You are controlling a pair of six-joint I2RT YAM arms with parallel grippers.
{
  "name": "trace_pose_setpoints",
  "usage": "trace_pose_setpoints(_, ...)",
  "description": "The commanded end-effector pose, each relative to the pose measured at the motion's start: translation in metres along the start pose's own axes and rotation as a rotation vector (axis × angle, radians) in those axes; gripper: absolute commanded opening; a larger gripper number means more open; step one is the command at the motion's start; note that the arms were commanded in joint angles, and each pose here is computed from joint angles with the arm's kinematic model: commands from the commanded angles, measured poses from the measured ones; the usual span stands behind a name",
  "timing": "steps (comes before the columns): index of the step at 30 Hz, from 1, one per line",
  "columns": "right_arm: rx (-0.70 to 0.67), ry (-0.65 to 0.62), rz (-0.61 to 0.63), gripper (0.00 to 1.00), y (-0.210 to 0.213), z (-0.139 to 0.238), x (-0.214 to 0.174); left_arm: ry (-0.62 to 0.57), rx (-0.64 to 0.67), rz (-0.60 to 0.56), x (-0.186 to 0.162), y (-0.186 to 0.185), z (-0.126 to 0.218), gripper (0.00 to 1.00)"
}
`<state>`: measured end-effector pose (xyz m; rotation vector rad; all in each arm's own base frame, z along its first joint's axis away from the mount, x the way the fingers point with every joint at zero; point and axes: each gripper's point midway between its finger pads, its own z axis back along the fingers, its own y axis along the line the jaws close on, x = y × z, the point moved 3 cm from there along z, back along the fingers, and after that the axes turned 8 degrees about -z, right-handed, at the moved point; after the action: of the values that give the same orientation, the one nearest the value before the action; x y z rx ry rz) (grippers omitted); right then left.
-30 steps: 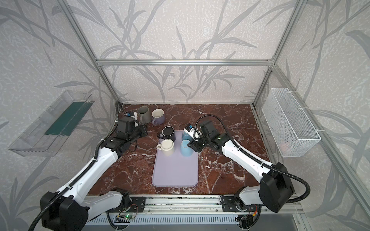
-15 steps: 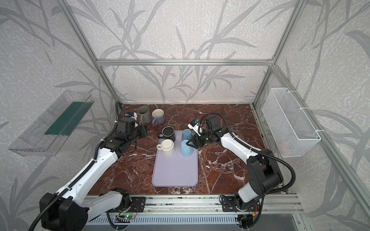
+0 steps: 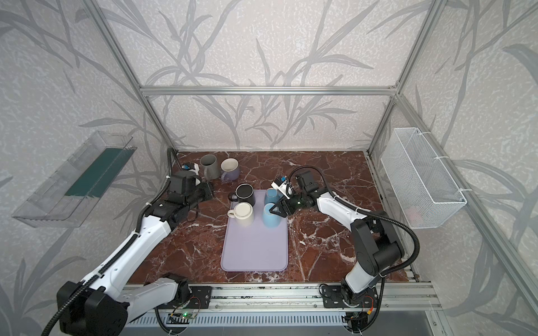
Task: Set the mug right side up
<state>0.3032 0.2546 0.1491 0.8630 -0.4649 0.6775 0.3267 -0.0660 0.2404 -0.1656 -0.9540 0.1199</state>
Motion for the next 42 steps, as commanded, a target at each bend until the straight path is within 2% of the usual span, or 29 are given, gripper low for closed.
trace_pose_setpoints(1,0.009,0.021,0.002,0.66,-0.003,-0.004,-0.006,-0.006,0.005,0.012,0.002,0.000,0.005,0.34)
trace_pose_setpoints(10,0.017,0.032,-0.035,0.66,0.007,-0.009,-0.025,-0.008,-0.004,0.013,0.003,-0.002,0.005,0.34)
trace_pose_setpoints(18,-0.034,0.062,-0.027,0.62,0.023,-0.014,-0.035,0.002,-0.012,0.009,0.004,-0.003,0.005,0.34)
trace_pose_setpoints(21,-0.095,0.071,-0.012,0.59,0.025,-0.015,-0.036,-0.001,-0.012,0.010,0.004,-0.003,0.006,0.34)
trace_pose_setpoints(24,-0.216,0.098,0.027,0.54,0.021,-0.016,-0.040,0.001,-0.012,0.008,0.003,-0.003,0.005,0.34)
trace_pose_setpoints(29,-0.350,0.141,0.103,0.52,0.017,-0.014,-0.043,0.004,-0.011,0.009,0.003,-0.003,0.005,0.34)
trace_pose_setpoints(31,-0.372,0.154,0.111,0.50,0.015,-0.012,-0.043,0.006,-0.010,0.008,0.002,-0.003,0.005,0.34)
trace_pose_setpoints(35,-0.369,0.177,0.121,0.41,0.017,-0.012,-0.046,0.007,-0.010,0.012,0.002,-0.003,0.006,0.34)
trace_pose_setpoints(42,-0.387,0.206,0.141,0.34,0.017,-0.017,-0.048,0.012,-0.012,0.013,0.002,-0.003,0.005,0.34)
